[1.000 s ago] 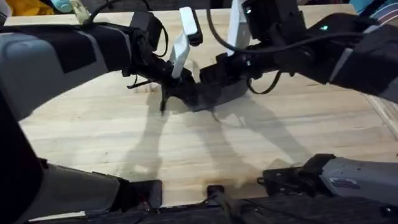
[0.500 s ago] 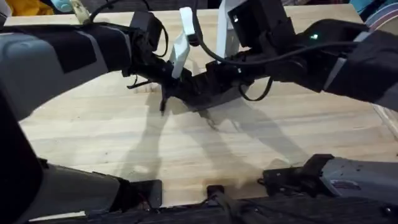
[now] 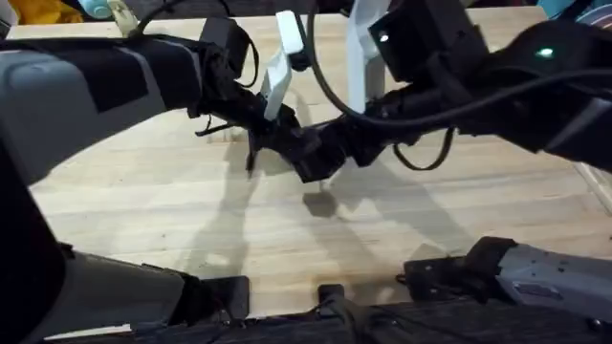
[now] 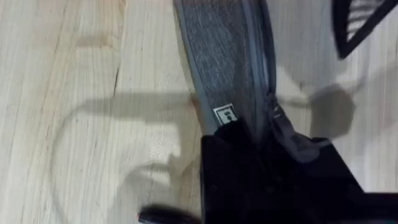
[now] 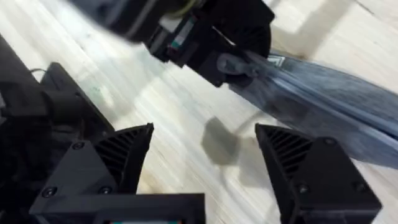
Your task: Unzip the bag, pick up the pens from the table one at a time and place them inside, then zip the bag closed.
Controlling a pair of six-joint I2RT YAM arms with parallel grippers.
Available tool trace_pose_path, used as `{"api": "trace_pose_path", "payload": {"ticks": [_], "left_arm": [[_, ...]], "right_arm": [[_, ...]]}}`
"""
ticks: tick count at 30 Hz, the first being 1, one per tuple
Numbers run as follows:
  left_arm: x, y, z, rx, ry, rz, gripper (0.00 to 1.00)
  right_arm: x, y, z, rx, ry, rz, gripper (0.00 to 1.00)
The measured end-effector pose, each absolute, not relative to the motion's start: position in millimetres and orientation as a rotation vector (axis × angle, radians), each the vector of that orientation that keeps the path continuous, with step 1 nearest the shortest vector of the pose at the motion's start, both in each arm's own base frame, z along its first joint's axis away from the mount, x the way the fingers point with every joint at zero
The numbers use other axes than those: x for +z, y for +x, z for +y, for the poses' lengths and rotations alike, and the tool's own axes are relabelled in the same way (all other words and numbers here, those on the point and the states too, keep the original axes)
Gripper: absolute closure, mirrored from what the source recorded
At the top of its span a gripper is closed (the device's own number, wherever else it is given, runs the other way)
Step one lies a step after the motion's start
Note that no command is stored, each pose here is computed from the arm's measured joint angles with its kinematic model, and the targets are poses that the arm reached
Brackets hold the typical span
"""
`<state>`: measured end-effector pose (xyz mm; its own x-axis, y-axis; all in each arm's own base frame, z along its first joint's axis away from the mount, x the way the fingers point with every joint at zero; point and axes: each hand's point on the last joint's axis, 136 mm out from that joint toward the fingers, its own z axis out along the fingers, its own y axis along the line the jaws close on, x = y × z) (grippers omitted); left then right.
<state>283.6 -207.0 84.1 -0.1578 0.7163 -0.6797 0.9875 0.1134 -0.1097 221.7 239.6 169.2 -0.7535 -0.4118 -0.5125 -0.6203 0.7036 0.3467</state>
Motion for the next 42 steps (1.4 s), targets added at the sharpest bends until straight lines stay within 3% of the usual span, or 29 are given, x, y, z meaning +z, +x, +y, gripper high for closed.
{"api": "trace_pose_path", "payload": {"ticks": [5, 6, 11, 12, 13, 29, 36, 42], "left_arm": [[84, 284, -207, -0.773, 1.65, 1.934, 0.957], [84, 284, -207, -0.772, 1.651, 1.932, 0.918], [84, 284, -207, -0.771, 1.653, 1.93, 0.153], [84, 284, -207, -0.773, 1.65, 1.933, 0.047], [84, 284, -207, -0.773, 1.652, 1.932, 0.018], [87, 283, -206, -0.767, 1.653, 1.931, 0.007], [147, 266, -191, -0.679, 1.612, 1.857, 0.007], [193, 229, -176, -0.628, 1.585, 1.814, 0.008]], "right_arm": [[180, 220, 232, 0.671, -0.822, 2.471, 0.004], [182, 221, 231, 0.665, -0.823, 2.461, 0.004], [192, 220, 227, 0.651, -0.828, 2.42, 0.005], [194, 219, 226, 0.647, -0.834, 2.411, 0.004], [195, 217, 225, 0.644, -0.84, 2.407, 0.004], [212, 217, 185, 0.523, -0.867, 2.454, 0.004], [241, 227, 172, 0.457, -0.935, 2.367, 0.005], [251, 233, 168, 0.408, -1.02, 2.287, 0.005]]}}
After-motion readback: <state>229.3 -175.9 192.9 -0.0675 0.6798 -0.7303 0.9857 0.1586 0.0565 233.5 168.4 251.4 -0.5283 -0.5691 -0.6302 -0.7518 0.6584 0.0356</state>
